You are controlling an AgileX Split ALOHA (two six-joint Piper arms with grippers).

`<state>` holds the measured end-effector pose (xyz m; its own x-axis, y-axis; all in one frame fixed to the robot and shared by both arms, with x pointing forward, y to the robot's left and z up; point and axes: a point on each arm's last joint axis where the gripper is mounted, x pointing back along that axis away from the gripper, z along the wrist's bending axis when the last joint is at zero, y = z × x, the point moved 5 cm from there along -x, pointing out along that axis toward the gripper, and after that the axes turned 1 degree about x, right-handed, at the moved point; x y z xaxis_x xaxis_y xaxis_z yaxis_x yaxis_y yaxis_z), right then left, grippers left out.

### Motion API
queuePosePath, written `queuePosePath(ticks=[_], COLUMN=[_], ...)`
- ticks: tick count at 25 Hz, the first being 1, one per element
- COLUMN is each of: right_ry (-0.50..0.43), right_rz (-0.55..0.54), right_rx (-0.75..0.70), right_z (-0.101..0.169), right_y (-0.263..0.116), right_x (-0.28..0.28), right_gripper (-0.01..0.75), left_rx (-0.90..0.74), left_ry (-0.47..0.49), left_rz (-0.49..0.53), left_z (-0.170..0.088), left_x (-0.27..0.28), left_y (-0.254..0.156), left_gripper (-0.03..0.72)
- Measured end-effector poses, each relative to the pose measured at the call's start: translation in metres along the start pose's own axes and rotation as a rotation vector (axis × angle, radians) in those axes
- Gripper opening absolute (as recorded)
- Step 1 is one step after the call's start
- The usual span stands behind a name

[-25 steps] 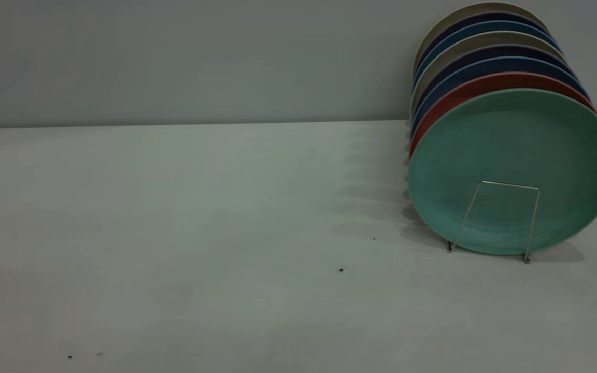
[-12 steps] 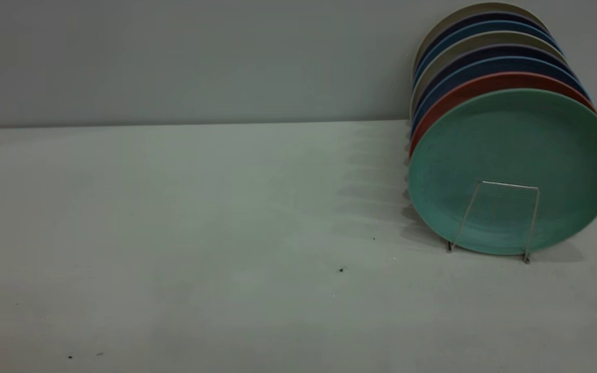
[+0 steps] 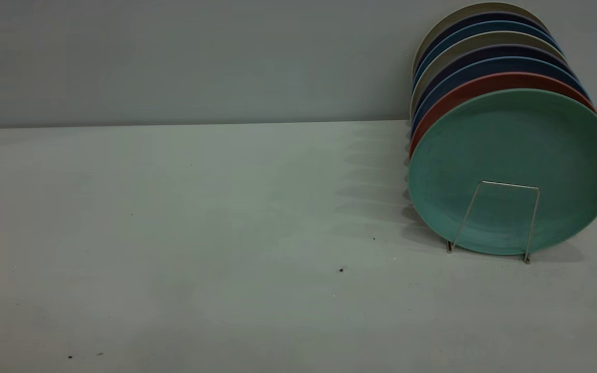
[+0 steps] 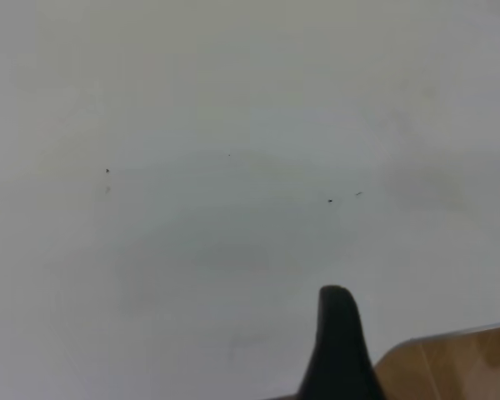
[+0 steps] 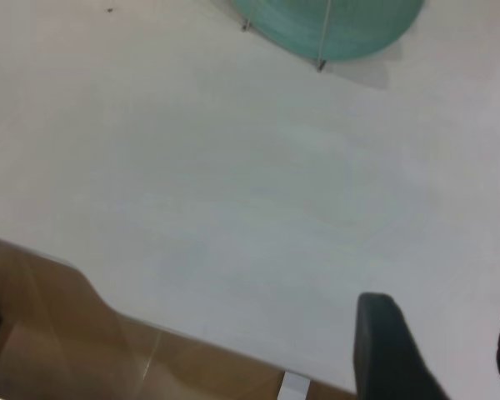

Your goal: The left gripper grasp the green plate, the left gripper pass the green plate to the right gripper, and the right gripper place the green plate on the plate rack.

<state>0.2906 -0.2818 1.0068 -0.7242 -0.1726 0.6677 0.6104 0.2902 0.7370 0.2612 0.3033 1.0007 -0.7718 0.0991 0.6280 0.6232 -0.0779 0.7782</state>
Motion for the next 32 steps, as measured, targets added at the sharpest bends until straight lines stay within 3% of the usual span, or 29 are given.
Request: queuePosePath(ticks=[19,27,32], right_ry=[-0.001,-0.113,-0.136], right_rz=[-0.006,-0.105,-0.159], right_rx=[0.000,-0.064,-0.067], right_z=[0.000,-0.003,-0.002], right_y=[0.000,-0.005,-0.008], right_x=[0.001,0.013,0.020], right_gripper=[0.340,0.340,0.340], left_rx=[-0.037,0.021,0.037], left_ry=[-0.031,0.042,0.062], left_rz=[0.001,0.001,0.001], left_z=[-0.004,-0.002,-0.002], left_x=[0.000,0.000,0.000], left_y=[0.000,0.000,0.000], left_gripper=[0.568,0.568,0.568])
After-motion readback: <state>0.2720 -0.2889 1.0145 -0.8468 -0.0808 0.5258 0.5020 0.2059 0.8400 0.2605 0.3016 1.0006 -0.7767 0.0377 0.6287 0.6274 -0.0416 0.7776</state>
